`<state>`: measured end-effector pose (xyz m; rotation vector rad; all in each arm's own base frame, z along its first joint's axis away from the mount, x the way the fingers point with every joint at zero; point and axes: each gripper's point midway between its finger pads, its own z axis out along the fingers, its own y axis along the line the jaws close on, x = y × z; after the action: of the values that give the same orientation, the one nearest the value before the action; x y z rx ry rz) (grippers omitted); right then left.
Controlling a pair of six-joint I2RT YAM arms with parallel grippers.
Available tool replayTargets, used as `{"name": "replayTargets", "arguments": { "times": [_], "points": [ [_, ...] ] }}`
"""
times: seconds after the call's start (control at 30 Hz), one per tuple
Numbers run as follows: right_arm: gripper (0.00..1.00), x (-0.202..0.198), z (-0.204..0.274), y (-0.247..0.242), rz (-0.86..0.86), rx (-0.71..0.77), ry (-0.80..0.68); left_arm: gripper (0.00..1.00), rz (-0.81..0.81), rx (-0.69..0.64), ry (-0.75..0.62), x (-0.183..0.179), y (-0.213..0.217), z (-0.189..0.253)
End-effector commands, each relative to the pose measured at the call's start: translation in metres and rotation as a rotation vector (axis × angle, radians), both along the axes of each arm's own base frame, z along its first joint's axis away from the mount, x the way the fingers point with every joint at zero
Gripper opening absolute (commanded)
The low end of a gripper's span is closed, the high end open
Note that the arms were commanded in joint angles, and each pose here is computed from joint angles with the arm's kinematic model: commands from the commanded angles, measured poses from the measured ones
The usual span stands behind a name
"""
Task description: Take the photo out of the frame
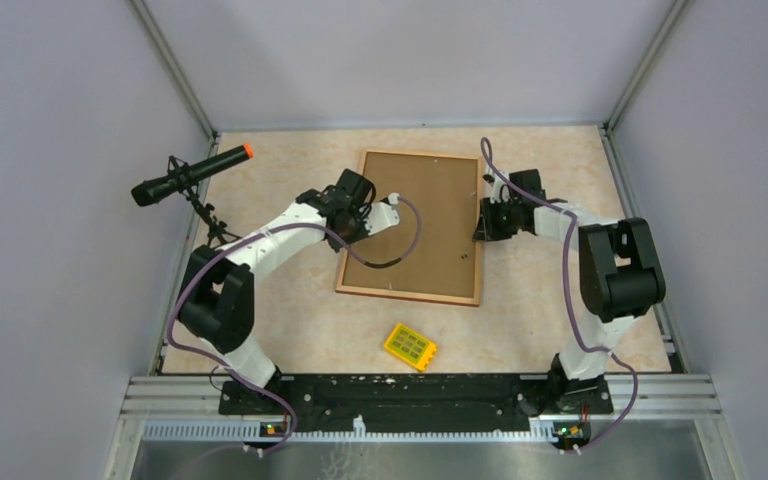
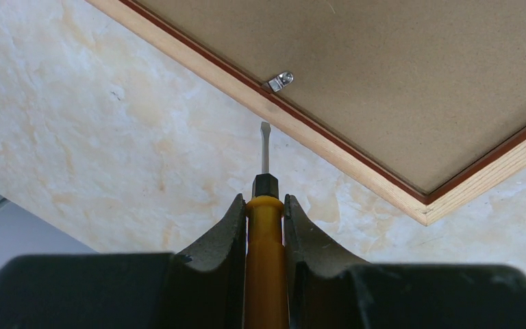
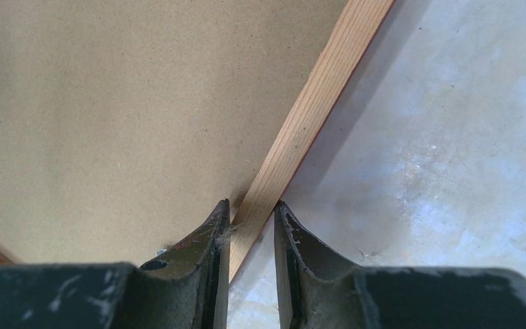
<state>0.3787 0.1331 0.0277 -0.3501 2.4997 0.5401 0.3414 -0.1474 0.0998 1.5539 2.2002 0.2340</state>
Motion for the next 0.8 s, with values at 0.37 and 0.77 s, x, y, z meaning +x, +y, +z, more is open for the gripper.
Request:
{"name": "replayTargets", "arguments": {
  "times": [0.37,0.77],
  "points": [
    [0.0,-0.019,-0.032,-0.02,0.018,-0.109,0.094,0.0,-0.031,-0.057,0.023,0.005,-0.021,0.007],
    [0.0,-0.02,-0.033,-0.021,0.015,-0.113,0.094,0.0,-0.023,-0.044,0.043,0.006,-0.023,-0.011]
  ]
}}
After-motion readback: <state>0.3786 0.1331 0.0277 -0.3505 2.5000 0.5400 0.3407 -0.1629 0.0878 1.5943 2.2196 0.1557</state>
